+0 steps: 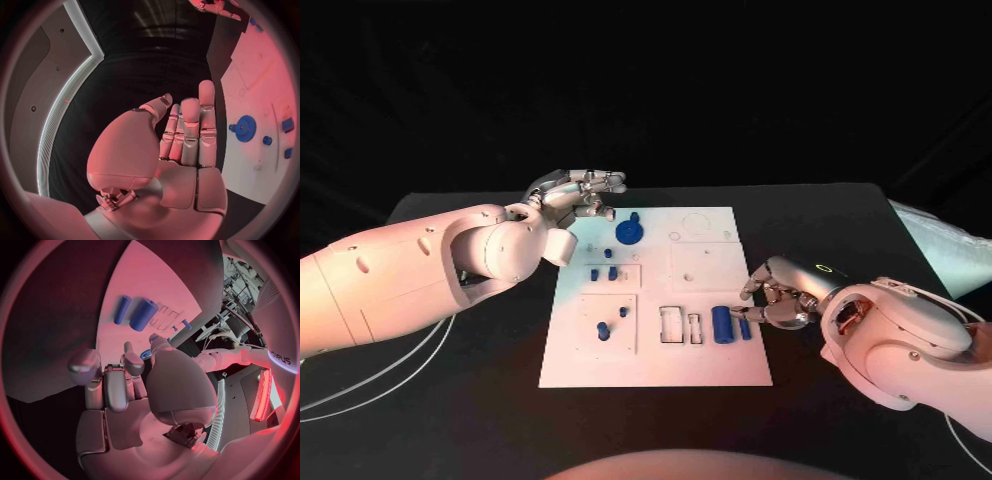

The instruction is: Assemble the parts on the task board

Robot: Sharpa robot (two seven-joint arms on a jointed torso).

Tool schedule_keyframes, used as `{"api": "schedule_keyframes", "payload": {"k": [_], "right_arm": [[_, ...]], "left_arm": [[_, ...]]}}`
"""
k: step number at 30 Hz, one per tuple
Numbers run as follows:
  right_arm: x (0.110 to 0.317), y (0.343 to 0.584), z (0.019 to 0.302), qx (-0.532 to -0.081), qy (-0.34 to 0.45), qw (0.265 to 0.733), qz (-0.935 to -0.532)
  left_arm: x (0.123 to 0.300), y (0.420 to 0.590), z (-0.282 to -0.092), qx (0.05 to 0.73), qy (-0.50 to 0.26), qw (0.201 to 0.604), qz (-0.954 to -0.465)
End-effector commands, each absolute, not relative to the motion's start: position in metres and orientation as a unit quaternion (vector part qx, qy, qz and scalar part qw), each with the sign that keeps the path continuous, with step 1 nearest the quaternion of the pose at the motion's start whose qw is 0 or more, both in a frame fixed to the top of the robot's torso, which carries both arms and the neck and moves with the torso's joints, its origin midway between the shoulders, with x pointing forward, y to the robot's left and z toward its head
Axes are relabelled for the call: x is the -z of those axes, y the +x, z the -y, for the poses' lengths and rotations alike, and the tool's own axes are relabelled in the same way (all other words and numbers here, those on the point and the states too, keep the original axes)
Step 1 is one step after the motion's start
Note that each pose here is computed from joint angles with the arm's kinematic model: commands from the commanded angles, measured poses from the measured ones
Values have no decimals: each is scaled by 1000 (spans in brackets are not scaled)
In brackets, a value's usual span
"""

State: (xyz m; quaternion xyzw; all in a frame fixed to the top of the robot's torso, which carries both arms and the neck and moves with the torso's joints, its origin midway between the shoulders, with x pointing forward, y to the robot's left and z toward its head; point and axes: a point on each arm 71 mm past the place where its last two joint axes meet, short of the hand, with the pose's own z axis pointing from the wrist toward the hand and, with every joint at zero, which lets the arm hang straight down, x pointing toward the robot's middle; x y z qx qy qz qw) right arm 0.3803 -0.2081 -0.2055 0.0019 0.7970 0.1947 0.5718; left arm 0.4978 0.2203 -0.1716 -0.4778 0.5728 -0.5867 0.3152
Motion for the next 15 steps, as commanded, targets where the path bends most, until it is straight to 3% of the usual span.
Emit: {"api": "schedule_keyframes", "payload": {"k": [1,15], "right_arm": [[212,380,207,-165,-12,563,-810],[230,381,187,-175,-20,544,-820]], "left_arm": [[171,498,-218,592,-473,311,-573],[172,497,-218,593,-473,309,-574]]}}
